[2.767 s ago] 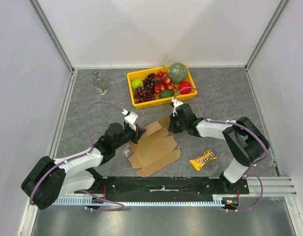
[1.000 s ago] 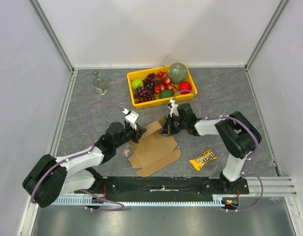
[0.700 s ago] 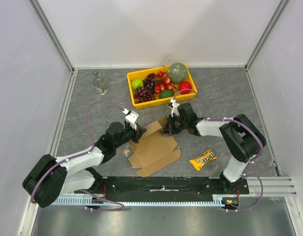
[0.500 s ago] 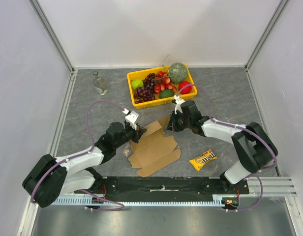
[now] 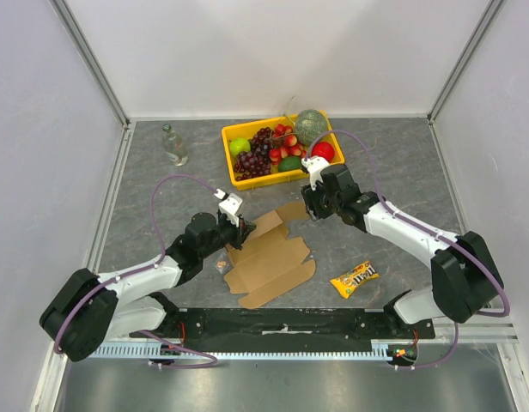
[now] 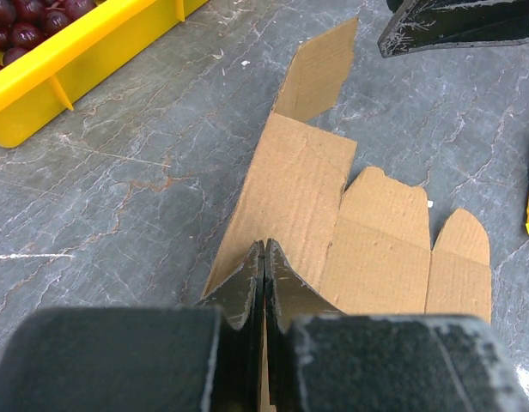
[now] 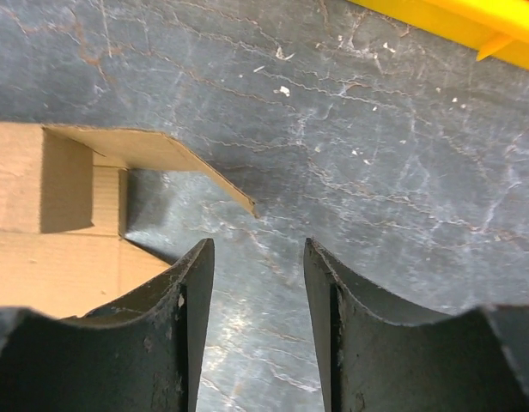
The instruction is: Fold the paper box
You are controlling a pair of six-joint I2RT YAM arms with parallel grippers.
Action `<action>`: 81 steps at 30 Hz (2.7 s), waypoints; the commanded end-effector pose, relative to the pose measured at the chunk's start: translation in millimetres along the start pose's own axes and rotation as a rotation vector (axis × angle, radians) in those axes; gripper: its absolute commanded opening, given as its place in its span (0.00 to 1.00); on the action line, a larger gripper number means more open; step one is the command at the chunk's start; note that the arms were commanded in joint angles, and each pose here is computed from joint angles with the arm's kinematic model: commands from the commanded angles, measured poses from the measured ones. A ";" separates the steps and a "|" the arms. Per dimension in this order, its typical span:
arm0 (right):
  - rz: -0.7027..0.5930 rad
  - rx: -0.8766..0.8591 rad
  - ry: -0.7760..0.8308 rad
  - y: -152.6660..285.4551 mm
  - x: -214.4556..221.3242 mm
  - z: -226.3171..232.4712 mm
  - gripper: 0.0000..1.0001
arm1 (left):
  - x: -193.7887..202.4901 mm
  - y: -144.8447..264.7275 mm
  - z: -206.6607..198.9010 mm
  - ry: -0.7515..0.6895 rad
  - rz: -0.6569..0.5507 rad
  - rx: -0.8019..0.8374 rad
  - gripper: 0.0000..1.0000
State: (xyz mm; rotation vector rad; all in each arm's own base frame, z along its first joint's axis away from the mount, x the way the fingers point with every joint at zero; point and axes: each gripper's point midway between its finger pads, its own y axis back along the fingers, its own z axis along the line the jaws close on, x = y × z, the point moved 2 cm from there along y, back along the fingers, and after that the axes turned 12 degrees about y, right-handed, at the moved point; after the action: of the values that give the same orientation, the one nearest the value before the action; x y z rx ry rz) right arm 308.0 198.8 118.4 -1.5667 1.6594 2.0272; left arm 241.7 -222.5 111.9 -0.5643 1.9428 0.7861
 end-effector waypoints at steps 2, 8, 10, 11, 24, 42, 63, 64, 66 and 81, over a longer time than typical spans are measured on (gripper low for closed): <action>0.012 0.036 0.207 3.4 -10.8 -18.1 0.54 | 6.6 -3.2 -2.2 0.016 0.040 0.005 0.02; -0.046 -0.108 0.350 -1.3 -21.6 -1.5 0.55 | 6.4 -3.8 -3.2 0.016 0.042 0.009 0.02; -0.058 -0.137 0.371 -3.9 -24.0 2.1 0.55 | 6.1 -3.8 -2.4 0.015 0.041 0.007 0.02; -0.060 -0.144 0.379 -4.7 -25.4 2.7 0.55 | 6.1 -3.8 -2.4 0.015 0.041 0.007 0.02; -0.044 -0.198 0.412 -28.9 -32.7 6.2 0.53 | 6.8 -3.6 -2.2 0.013 0.042 0.006 0.02; -0.008 -0.288 0.299 -19.7 -20.7 23.8 0.24 | 6.0 -3.8 -2.0 0.010 0.042 0.005 0.02; 0.016 -0.333 0.211 -1.5 -21.8 56.3 0.07 | 7.3 -4.8 -4.4 0.008 0.048 0.012 0.02; 0.019 -0.330 0.214 -0.8 -21.1 56.6 0.07 | 7.2 -4.7 -4.1 0.009 0.048 0.012 0.02; 0.031 -0.324 0.215 -1.9 -17.5 56.6 0.08 | 7.3 -4.6 -3.3 0.009 0.048 0.009 0.02; 0.076 -0.294 0.212 -1.8 -5.1 55.5 0.24 | 8.1 -6.2 -3.3 0.008 0.053 0.009 0.02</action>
State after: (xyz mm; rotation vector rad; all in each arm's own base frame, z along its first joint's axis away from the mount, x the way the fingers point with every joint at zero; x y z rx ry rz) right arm 286.3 248.8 118.9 -1.9303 1.5363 2.2713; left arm 242.0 -227.7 110.1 -0.5428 1.9511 0.7851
